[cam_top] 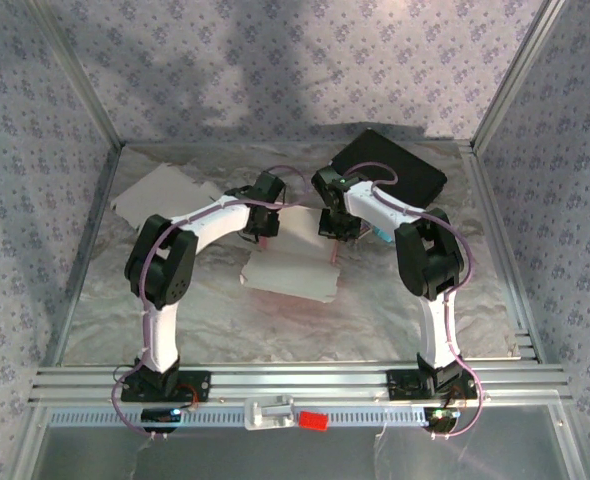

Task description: Fold the paper box

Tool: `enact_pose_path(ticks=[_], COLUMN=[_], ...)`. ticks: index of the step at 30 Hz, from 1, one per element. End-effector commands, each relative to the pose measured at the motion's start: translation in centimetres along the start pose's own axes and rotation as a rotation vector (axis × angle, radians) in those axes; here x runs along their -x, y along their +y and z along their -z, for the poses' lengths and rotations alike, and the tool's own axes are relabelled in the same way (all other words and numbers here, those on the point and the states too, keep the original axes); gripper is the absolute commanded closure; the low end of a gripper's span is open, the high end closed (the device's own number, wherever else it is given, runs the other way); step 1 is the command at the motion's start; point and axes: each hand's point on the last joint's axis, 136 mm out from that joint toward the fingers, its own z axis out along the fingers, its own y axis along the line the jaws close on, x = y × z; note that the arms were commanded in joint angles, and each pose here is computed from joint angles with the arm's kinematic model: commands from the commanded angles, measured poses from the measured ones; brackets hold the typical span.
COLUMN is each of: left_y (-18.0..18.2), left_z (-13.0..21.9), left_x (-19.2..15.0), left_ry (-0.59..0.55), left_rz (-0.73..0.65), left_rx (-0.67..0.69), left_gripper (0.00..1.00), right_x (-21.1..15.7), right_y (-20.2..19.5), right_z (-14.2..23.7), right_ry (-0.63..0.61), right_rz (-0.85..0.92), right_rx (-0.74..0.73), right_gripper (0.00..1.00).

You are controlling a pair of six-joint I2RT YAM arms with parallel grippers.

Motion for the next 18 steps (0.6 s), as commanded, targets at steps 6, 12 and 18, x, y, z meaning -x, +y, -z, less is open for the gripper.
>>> enact_pose_path(ticks=[6, 12, 18], left_y=[0.1, 1.2, 0.4], left_z=[-0.2, 0.1, 1.2], left_x=[0.9, -0.1, 1.3], left_ry=[-0.009, 0.0, -0.047], left_rz=[-0.018, -0.005, 0.008], left_rx=[0.02, 0.162, 0.108], left_gripper=[1.0, 1.0, 0.77], right_x=[-1.5, -1.5, -1.7], right_y=[-0.8, -0.5, -0.7], right_z=[-2.0, -2.2, -2.3], right_ry=[0.077, 0.089, 0.101], right_rz=[-0.016, -0.026, -0.02], right_rx=[-0.054, -0.048, -0.048], right_gripper=[1.0, 1.0, 1.0])
